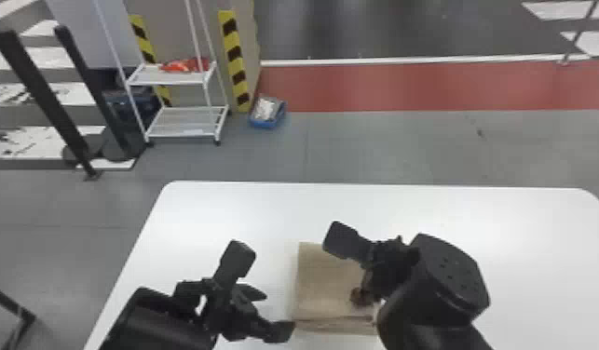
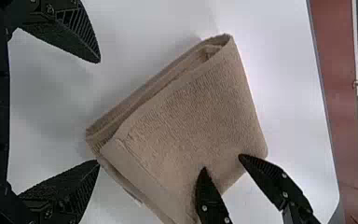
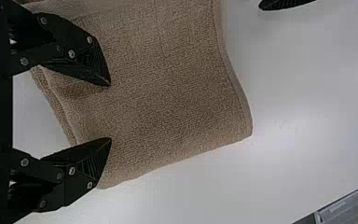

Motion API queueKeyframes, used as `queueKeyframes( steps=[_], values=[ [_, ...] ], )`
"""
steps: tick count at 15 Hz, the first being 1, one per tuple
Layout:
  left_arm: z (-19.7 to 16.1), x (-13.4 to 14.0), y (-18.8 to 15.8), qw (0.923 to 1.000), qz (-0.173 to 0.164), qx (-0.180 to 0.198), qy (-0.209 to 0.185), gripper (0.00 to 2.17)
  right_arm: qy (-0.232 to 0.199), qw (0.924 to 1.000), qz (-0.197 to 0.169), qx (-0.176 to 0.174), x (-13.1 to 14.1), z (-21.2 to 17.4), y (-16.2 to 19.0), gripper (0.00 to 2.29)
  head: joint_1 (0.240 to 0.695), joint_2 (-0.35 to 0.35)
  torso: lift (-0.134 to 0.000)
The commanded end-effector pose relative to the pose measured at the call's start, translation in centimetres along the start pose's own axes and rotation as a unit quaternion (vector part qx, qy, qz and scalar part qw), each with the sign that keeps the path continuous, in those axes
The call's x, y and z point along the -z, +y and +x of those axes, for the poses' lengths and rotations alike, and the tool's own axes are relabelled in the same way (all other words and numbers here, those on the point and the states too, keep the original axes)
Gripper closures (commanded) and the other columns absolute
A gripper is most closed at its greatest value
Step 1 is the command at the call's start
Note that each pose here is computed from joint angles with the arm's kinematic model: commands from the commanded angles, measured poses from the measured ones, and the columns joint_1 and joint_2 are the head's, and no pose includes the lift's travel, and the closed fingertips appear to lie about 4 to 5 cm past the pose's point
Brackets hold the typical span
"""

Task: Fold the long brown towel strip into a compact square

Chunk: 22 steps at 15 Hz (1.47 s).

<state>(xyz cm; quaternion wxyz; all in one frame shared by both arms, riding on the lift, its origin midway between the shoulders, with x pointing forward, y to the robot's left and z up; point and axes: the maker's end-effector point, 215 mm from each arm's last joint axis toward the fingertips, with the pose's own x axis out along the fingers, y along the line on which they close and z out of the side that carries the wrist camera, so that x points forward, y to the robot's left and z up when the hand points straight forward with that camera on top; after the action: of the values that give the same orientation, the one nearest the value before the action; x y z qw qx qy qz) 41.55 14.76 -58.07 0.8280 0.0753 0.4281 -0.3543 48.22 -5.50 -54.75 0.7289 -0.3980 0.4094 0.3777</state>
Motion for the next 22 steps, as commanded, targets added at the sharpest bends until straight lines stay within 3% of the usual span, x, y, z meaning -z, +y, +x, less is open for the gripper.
queueKeyframes(
  steps=[1,6,11,13,15,17,19,20,22],
  values=[
    [-1.4,0.4,2.5,0.9995,-0.022,-0.020,-0.009,0.12,-0.020,0.9998,0.007,-0.001,-1.1,-0.9,-0.1,0.55,0.695,0.110,0.000],
    [-4.7,-0.3,6.4,0.9960,-0.056,-0.046,-0.052,0.12,-0.044,0.9989,-0.002,-0.015,-3.1,-1.7,1.5,0.55,0.695,0.195,0.000],
    [-5.8,-0.7,8.0,0.9920,-0.079,-0.061,-0.077,0.12,-0.015,0.9987,-0.024,-0.041,-0.9,0.1,4.1,0.55,0.695,0.246,0.000],
    [-5.9,-0.8,8.4,0.9907,-0.084,-0.067,-0.083,0.12,-0.024,0.9992,-0.011,-0.029,-0.8,-0.2,3.3,0.55,0.695,0.249,0.000],
    [-6.3,-1.0,9.0,0.9865,-0.104,-0.076,-0.101,0.12,-0.074,0.9967,0.034,-0.007,-2.5,-3.0,0.4,0.55,0.695,0.245,0.000],
    [-7.6,-1.3,10.3,0.9720,-0.148,-0.100,-0.153,0.12,-0.129,0.9866,0.095,0.030,-2.8,-6.5,-2.8,0.54,0.695,0.243,0.000],
    [-9.7,-2.9,11.2,0.9528,-0.149,-0.123,-0.235,0.12,-0.154,0.9704,0.176,0.061,0.5,-6.8,-4.6,0.45,0.695,0.235,0.000],
    [-10.9,-3.5,11.7,0.9400,-0.141,-0.149,-0.272,0.12,-0.172,0.9557,0.227,0.074,2.5,-6.7,-5.2,0.45,0.695,0.222,0.000],
    [-12.9,-3.2,12.7,0.9112,-0.159,-0.205,-0.320,0.12,-0.232,0.9221,0.292,0.105,4.7,-8.1,-5.5,0.41,0.695,0.195,0.000]
  ],
)
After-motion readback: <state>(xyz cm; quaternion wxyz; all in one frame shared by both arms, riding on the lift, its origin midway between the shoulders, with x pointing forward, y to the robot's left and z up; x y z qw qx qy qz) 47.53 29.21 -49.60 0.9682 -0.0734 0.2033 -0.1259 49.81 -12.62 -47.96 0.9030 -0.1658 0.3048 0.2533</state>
